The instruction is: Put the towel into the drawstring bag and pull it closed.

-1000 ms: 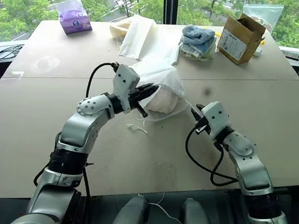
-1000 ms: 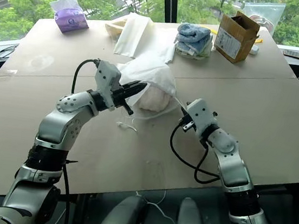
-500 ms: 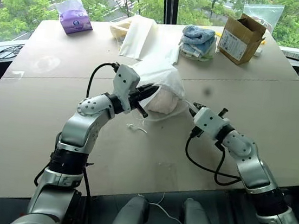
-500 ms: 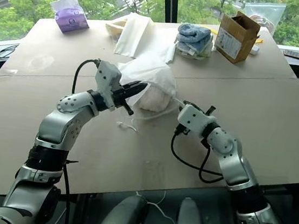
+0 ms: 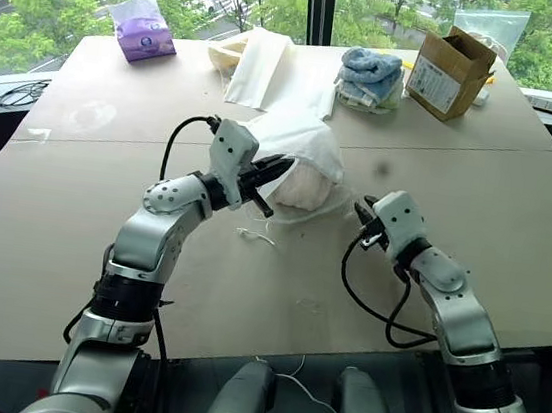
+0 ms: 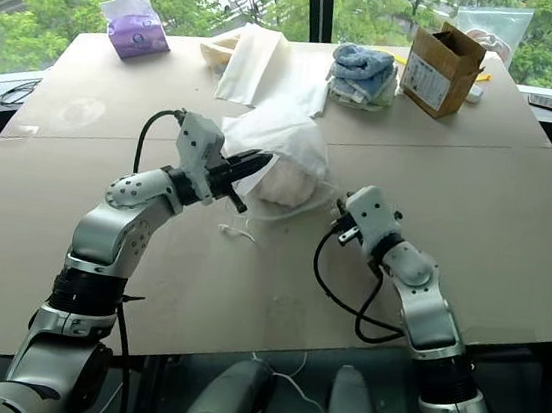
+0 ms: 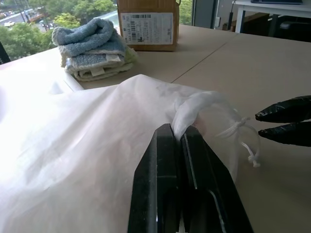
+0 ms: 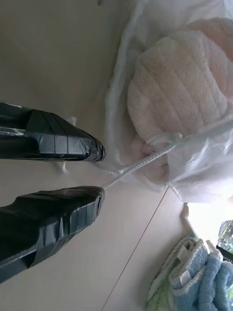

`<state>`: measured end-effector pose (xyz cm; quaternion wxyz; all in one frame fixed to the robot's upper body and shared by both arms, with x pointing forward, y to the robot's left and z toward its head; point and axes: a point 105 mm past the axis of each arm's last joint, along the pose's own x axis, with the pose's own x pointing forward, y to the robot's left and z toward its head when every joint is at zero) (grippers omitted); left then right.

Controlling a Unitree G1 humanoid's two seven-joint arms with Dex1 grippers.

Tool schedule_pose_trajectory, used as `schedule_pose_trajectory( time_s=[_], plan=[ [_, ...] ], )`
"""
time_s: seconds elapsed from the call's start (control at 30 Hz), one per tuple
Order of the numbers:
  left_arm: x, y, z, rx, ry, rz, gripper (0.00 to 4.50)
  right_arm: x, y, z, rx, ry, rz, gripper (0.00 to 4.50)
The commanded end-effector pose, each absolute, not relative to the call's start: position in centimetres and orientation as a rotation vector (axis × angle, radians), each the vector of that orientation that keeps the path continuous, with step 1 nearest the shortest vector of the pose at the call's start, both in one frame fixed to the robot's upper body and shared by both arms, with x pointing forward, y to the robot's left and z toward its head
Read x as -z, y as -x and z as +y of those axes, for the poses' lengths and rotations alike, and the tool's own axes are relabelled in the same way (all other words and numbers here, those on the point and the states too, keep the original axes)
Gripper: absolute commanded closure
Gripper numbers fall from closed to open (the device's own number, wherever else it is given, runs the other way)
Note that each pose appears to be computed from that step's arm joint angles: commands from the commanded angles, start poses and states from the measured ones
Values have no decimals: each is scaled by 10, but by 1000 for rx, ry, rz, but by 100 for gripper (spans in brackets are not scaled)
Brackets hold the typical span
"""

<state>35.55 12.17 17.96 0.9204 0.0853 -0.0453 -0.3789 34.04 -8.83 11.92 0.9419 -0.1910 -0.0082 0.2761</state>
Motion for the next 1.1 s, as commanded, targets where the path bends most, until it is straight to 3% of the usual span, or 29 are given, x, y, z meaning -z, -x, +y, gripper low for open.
schedule_pose_trajectory(
  time_s=[0.03, 0.13, 0.17, 0.23, 0.27, 0.37, 0.7, 0.97, 1.03, 1.1],
  plan=[
    [-191, -355, 122, 777, -198, -141, 450, -125, -342, -87, -535, 301, -9, 352],
    [-191, -356, 122, 777, -198, -141, 450, -124, -341, -83, -549, 243, 20, 352],
    [-191, -356, 122, 777, -199, -141, 450, -123, -341, -82, -549, 219, 34, 329],
    [-192, -356, 122, 776, -201, -141, 450, -123, -342, -81, -540, 179, 46, 274],
    [-192, -356, 122, 775, -201, -142, 450, -123, -342, -82, -532, 169, 46, 213],
    [-192, -356, 123, 773, -201, -143, 450, -124, -342, -81, -525, 142, 52, 100],
    [-192, -357, 122, 775, -200, -146, 450, -110, -363, -80, -454, 140, 84, 100],
    [-192, -356, 123, 769, -201, -143, 450, -107, -368, -90, -393, 135, 56, 351],
    [-192, -356, 123, 770, -201, -143, 450, -108, -369, -94, -370, 134, 42, 443],
    [-192, -356, 123, 771, -202, -142, 450, -113, -370, -100, -334, 132, 19, 443]
  ],
)
